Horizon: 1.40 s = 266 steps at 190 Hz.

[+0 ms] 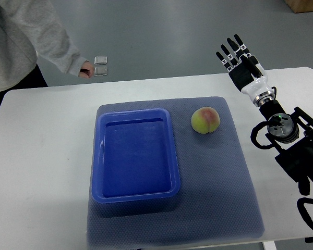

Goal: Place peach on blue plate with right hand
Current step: 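Reach the right hand forward toward the peach beside the blue tray, then lower the right hand over the peach and close fingers around it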

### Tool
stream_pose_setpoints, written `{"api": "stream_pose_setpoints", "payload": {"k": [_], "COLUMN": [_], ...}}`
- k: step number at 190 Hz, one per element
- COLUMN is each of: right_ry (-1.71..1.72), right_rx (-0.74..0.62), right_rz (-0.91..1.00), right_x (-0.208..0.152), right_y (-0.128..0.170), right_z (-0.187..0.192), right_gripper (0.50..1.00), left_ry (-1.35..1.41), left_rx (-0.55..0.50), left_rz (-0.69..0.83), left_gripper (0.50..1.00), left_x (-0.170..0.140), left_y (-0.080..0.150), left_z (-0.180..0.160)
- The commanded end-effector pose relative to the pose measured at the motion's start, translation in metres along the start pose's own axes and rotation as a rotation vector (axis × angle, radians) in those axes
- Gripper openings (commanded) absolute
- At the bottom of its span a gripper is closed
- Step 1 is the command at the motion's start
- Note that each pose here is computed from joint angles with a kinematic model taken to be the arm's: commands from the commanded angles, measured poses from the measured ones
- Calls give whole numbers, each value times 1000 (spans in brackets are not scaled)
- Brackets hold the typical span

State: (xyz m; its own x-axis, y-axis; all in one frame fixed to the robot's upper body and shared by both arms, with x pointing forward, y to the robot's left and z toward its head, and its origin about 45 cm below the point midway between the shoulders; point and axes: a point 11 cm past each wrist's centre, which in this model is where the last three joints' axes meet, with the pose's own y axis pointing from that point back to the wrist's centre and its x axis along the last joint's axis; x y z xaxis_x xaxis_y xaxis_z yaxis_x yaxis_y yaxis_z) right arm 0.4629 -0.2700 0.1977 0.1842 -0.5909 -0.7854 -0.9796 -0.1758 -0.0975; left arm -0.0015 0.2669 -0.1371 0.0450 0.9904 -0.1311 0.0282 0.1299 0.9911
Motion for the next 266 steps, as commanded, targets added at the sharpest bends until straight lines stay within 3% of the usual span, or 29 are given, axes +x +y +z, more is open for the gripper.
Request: {"api": "stream_pose_setpoints", "payload": {"k": [1,62,126,127,139,174,175,185,195,196,198,217,229,245,266], "right_ry": [0,16,218,335,490,831,997,1165,1166,1299,1328,1414,1573,1705,1767], "right_rx": [0,-1,-78,-128,-189,-290,-367,-464,-464,-563,-585,-661,-789,-926,-982], "right_rz": [-1,-11,-139,-174,-244,-390,-464,-557,-557,-640,-658,-708,-762,-731,-718], "right_x": [0,-3,-41,-48,-67,-98,-106,-114,-114,-119,-121,-122,-130,-113,-101], "right_y": [0,-3,-26,-30,-38,-47,-47,-45,-45,-40,-38,-31,-20,-15,-11], "right_z": [0,-4,-18,-19,-16,-20,-17,-8,-7,1,1,2,15,25,28], "right_gripper": [930,930,930,930,930,930,930,930,930,932,930,930,932,930,930], "left_ry": [0,0,-2,0,-2,0,-2,0,0,-2,-2,-2,-1,-1,1], "left_rx": [0,0,1,0,1,0,1,0,0,0,0,0,-1,-2,-1], "left_rz": [0,0,-3,-3,-3,-5,-8,-8,-8,-9,-9,-9,-9,-9,-9], "left_gripper": [1000,1000,1000,1000,1000,1000,1000,1000,1000,1000,1000,1000,1000,1000,1000], "left_x": [0,0,-1,-1,-1,-2,-2,-2,-2,-3,-3,-3,-3,-3,-3], "left_y": [0,0,0,0,0,0,0,0,0,0,0,0,0,0,0], "left_z": [0,0,0,0,0,0,0,0,0,0,0,0,0,0,0]}}
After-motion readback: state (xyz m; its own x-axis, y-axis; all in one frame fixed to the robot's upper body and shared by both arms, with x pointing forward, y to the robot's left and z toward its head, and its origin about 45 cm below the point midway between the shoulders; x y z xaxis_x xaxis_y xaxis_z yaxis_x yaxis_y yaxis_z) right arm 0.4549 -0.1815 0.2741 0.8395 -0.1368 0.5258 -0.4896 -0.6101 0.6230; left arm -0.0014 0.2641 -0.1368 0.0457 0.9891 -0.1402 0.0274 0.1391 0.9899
